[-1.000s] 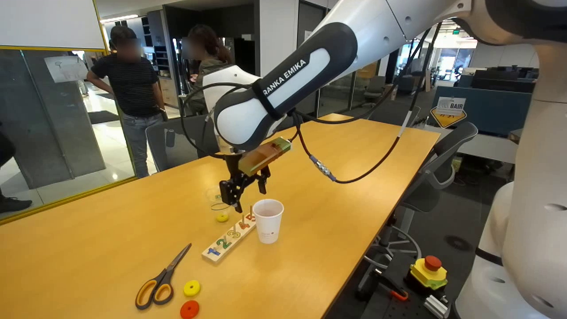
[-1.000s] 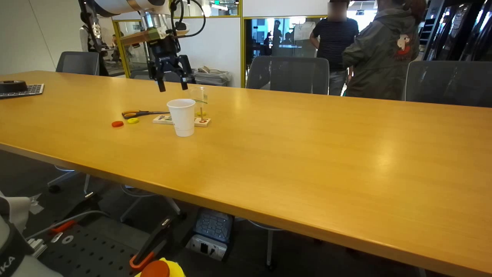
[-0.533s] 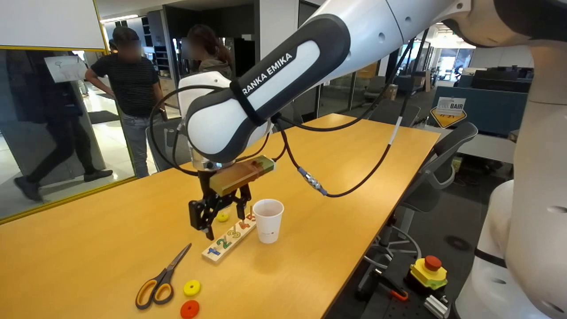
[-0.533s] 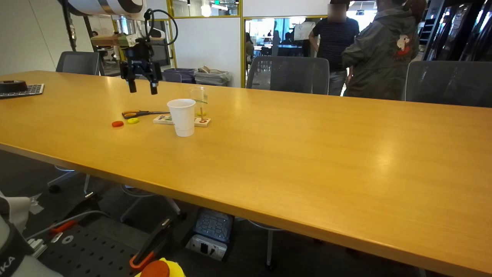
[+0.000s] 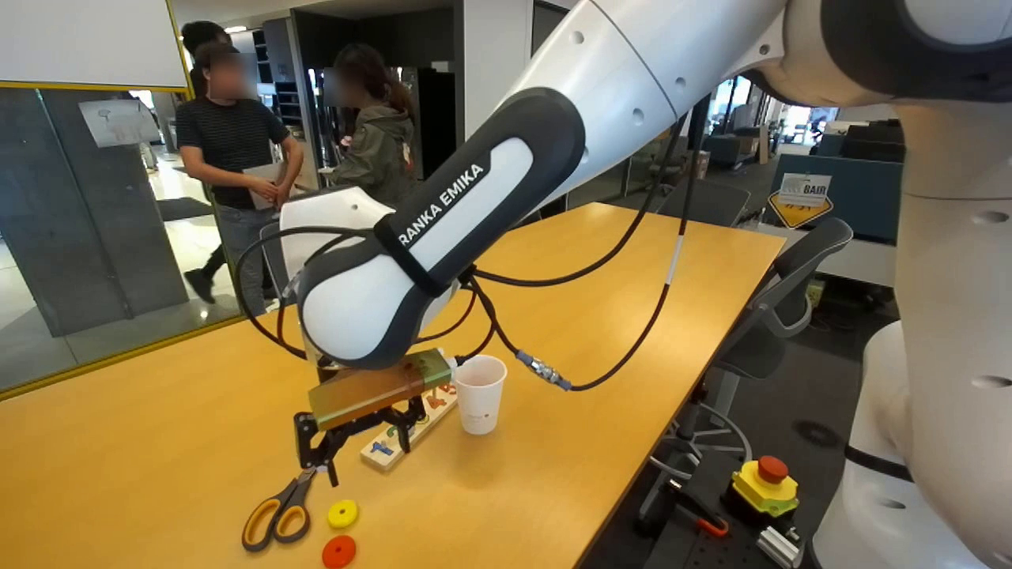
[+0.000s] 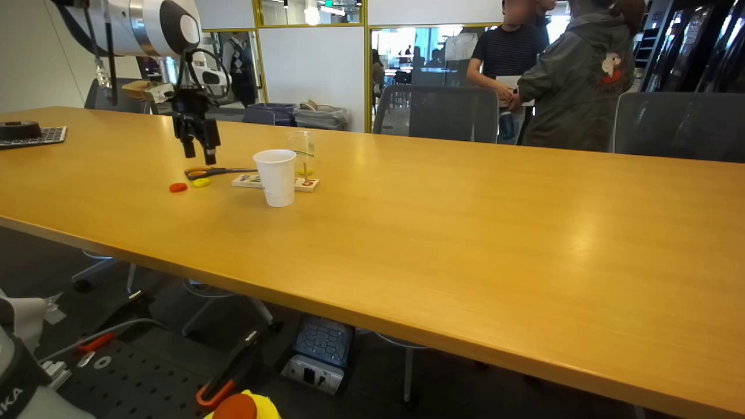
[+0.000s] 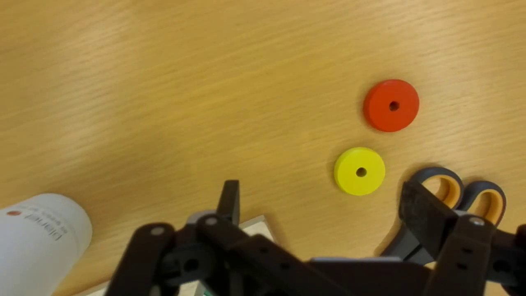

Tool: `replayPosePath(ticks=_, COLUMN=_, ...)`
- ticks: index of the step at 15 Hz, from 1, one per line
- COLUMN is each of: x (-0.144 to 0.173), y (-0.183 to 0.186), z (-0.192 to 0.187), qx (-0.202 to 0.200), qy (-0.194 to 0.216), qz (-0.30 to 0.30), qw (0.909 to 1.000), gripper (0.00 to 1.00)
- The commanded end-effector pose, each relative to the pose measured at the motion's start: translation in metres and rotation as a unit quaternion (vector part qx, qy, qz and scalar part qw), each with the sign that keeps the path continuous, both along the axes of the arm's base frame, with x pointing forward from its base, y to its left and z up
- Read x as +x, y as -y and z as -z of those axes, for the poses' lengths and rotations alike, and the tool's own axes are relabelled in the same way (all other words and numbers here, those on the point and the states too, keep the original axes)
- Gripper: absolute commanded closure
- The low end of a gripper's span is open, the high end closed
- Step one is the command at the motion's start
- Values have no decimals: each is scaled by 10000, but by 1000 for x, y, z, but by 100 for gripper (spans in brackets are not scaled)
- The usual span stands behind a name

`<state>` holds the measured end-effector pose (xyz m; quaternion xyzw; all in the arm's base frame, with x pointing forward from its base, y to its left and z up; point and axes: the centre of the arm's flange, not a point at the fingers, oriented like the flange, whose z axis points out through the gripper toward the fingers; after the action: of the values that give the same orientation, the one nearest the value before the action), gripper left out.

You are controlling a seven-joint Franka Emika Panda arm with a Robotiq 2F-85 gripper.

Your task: Pick up the orange and yellow objects from the table and put them in the two cups

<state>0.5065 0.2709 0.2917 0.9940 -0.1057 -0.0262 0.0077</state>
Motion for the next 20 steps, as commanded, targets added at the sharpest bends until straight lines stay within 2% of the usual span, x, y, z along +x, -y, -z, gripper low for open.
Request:
replayPosePath(ticks=1, x=0, y=-22, z=16, qx=75, qy=157, qz=480, qw=9987, gripper=0)
replayPosePath(ticks=6, x=0, y=-38, z=38, qx=107, qy=93, qz=644, qw=9978, gripper=0)
replayPosePath(ticks=12, x=4, y=-37, z=49, qx=279, qy=416, qz=609, qw=9969, gripper=0)
replayPosePath(ticks=20, x=6, y=-29, z=59, qx=140, qy=454, qz=488, qw=9977, gripper=0)
